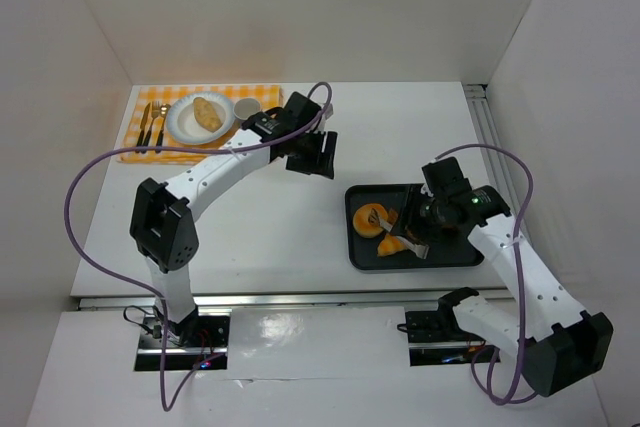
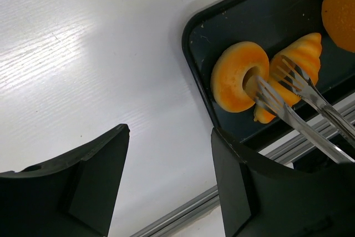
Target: Place the bread
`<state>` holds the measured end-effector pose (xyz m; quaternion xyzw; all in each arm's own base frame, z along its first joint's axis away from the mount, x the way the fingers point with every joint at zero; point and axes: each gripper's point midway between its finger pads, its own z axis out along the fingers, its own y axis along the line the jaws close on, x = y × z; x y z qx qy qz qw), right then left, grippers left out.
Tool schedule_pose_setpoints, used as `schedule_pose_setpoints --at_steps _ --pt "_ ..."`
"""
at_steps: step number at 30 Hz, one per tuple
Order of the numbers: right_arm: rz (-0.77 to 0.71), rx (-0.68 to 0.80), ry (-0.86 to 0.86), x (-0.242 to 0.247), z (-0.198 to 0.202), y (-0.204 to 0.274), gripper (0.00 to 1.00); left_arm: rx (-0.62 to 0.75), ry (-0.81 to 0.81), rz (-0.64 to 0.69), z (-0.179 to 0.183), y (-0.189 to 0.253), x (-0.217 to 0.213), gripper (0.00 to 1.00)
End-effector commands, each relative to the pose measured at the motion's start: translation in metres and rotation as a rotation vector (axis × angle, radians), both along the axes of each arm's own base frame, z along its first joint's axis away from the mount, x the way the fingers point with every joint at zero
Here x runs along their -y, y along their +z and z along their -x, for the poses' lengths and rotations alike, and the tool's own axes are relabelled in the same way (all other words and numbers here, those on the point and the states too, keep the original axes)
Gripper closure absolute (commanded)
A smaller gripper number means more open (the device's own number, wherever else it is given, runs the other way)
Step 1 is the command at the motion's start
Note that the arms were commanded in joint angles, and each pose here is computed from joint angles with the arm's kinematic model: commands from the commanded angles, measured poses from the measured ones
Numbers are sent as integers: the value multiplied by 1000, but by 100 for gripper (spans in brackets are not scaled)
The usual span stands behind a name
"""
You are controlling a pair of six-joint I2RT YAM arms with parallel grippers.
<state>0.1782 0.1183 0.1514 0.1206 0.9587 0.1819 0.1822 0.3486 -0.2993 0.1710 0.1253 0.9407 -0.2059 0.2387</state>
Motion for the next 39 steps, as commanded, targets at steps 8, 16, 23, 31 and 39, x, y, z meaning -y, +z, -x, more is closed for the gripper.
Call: schedule_pose_setpoints --at_steps 8,16,23,31,39 --pt "14 46 28 -2 -12 -10 49 100 44 59 -5 45 -24 26" --pt "37 111 19 0 -29 10 90 298 162 128 -8 141 -86 25" --pt "74 228 3 9 -43 74 91 482 280 207 8 216 -155 25" --pt "-124 453 194 -75 -94 154 94 564 375 229 19 240 -194 25" --pt "-206 707 437 -234 -164 206 94 554 551 157 31 236 -234 25"
